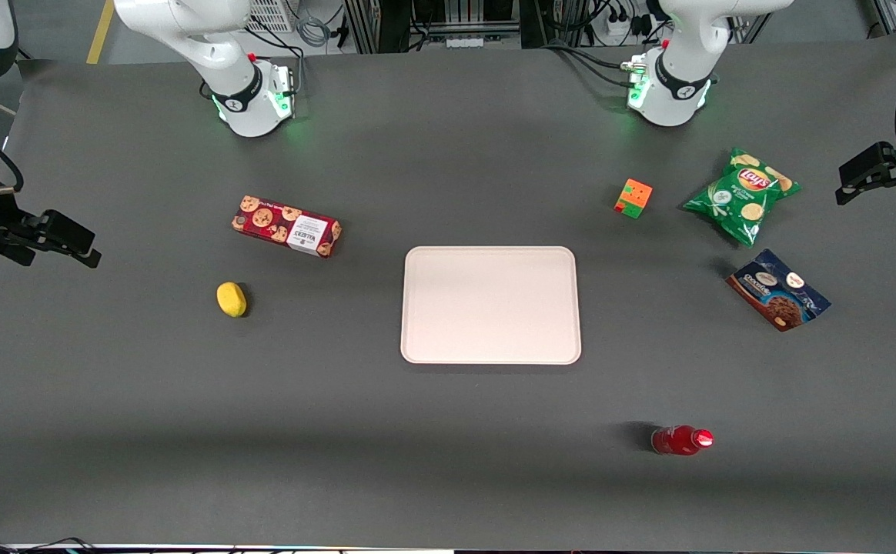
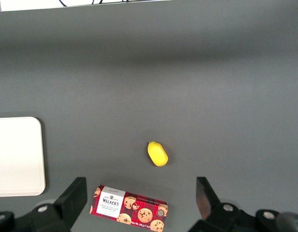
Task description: Place cookie box on tray
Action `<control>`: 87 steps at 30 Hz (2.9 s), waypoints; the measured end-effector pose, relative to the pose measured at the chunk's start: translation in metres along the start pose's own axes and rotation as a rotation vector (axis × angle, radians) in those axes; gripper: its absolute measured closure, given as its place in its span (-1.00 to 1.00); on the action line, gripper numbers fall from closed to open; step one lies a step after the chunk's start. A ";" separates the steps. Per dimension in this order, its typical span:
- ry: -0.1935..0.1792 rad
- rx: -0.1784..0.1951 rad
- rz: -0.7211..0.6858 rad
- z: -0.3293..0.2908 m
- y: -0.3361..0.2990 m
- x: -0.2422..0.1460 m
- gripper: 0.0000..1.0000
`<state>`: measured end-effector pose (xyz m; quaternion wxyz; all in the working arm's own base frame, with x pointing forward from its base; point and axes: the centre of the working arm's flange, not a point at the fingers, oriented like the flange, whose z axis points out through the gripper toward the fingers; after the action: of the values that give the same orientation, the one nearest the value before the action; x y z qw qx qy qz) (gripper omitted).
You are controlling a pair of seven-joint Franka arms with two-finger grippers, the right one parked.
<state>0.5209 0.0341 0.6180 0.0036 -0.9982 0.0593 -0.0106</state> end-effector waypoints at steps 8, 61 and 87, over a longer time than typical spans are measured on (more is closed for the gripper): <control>0.000 -0.004 -0.023 0.000 -0.011 -0.002 -1.00; -0.163 0.103 -0.579 0.265 -0.100 0.021 -1.00; -0.018 0.041 -0.661 0.351 -0.100 -0.023 -1.00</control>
<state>0.5179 0.1385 0.2675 0.0207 -0.9631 -0.2682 -0.0037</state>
